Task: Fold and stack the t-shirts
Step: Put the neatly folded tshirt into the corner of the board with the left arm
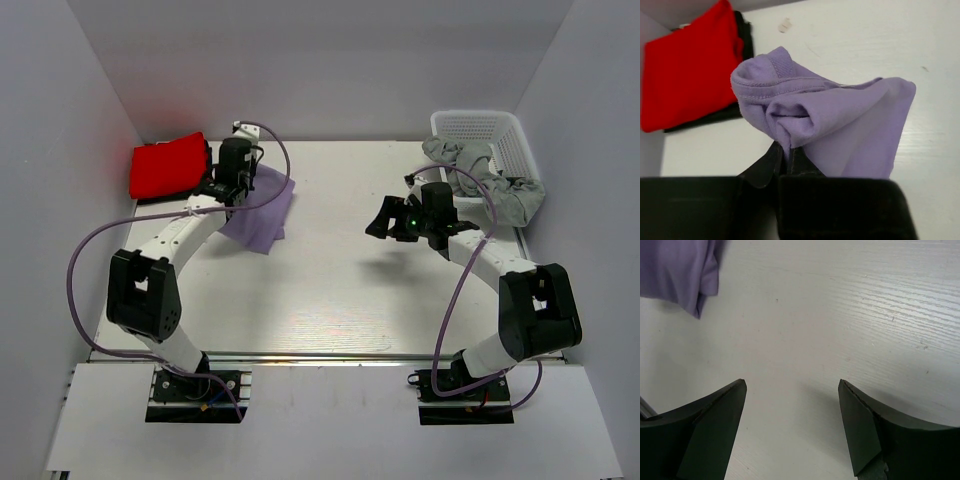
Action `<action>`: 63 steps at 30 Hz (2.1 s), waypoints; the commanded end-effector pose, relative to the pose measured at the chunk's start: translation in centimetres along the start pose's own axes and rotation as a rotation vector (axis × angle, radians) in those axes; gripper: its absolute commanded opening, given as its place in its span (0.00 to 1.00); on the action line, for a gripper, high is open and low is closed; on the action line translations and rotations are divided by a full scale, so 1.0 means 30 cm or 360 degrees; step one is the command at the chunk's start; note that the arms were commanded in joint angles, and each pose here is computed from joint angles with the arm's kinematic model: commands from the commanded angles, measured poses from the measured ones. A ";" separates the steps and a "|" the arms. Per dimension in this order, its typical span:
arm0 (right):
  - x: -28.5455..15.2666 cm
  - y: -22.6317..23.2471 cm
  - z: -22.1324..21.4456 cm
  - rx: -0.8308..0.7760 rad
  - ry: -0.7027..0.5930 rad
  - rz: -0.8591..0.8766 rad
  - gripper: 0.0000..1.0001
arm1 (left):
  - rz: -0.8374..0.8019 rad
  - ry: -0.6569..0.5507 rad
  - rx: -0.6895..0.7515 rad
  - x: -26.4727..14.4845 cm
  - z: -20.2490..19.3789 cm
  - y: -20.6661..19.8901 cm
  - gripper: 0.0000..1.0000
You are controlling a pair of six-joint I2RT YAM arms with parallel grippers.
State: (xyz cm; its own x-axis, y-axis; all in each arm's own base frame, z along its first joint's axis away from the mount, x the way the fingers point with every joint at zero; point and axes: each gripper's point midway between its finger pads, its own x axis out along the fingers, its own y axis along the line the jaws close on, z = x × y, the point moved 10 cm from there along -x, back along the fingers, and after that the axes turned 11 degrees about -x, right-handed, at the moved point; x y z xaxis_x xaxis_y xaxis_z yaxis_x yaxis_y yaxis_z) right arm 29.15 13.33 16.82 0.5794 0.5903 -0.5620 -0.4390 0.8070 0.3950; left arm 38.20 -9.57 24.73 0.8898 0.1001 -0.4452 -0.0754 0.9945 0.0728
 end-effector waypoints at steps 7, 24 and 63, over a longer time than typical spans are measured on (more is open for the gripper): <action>-0.017 0.002 0.035 -0.0063 -0.0057 -0.0036 0.80 | 0.0358 -0.0143 0.0065 0.136 0.162 0.181 0.00; 0.014 -0.003 0.070 -0.0079 -0.0085 -0.0018 0.80 | 0.0578 -0.0322 -0.0099 0.346 0.397 0.457 0.00; 0.134 -0.013 0.144 -0.0045 -0.0003 0.0112 0.79 | 0.1377 -0.0514 -0.0378 0.579 0.317 0.742 0.71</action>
State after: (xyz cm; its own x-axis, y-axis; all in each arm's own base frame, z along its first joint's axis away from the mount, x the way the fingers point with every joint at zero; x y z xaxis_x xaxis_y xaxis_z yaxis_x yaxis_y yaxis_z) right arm 33.95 15.12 16.05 0.5357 0.6279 -0.5646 -0.4638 0.7775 0.4246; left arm 56.70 13.09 23.65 0.6308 0.7589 -0.1616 -0.7495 0.6499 0.1259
